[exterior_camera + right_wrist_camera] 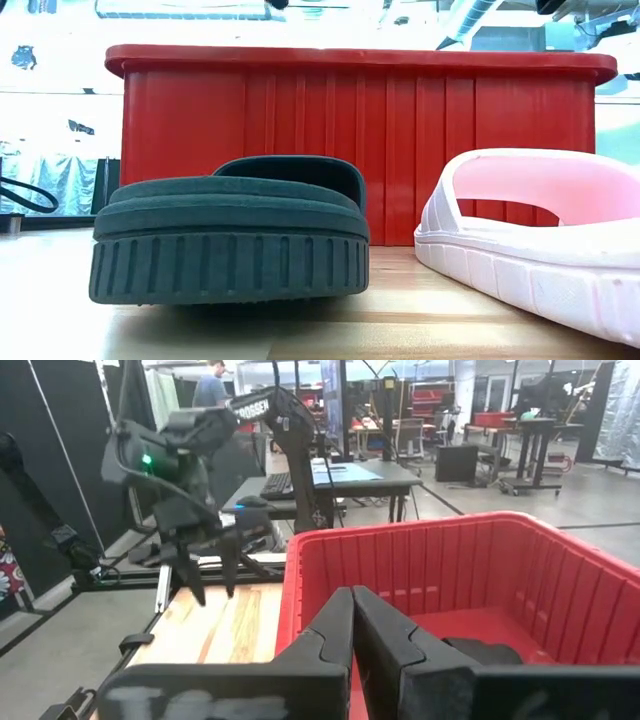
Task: Pick and place slides into bin
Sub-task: Put the black slipper into the red bin
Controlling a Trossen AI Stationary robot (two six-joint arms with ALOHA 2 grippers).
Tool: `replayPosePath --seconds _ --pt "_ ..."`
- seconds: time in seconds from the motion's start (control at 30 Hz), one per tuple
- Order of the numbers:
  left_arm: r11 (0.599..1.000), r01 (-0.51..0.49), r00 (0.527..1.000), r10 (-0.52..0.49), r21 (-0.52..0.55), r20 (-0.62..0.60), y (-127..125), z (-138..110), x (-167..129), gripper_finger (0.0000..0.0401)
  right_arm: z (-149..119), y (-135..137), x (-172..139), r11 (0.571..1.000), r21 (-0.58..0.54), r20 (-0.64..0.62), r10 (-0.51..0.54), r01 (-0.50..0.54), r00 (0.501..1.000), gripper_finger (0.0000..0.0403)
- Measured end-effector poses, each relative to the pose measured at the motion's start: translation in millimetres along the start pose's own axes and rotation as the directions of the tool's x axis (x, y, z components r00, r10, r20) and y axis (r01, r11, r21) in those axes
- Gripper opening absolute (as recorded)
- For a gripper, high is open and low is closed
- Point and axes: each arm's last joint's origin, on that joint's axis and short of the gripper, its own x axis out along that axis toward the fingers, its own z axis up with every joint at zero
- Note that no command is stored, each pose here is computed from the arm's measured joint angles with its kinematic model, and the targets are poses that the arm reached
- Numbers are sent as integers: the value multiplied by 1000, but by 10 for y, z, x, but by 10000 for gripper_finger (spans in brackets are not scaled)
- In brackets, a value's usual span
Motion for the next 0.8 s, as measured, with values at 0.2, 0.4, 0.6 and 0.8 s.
replayPosePath --seconds 0.2,0.4,0.6,0.8 --pt "994 91 996 -90 -60 19 -75 -120 228 165 0 0 0 1000 0 0 -1 1 1000 0" --pt "987 135 988 -128 -86 87 -187 -211 329 163 0 0 0 1000 0 0 0 0 1000 0" --pt "986 147 989 -144 -75 43 -326 -301 474 143 -1 0 0 1000 0 0 0 0 1000 0" --pt "980 189 982 -191 -67 -17 -473 -398 726 123 -1 0 0 1000 0 -1 -1 1 1000 0"
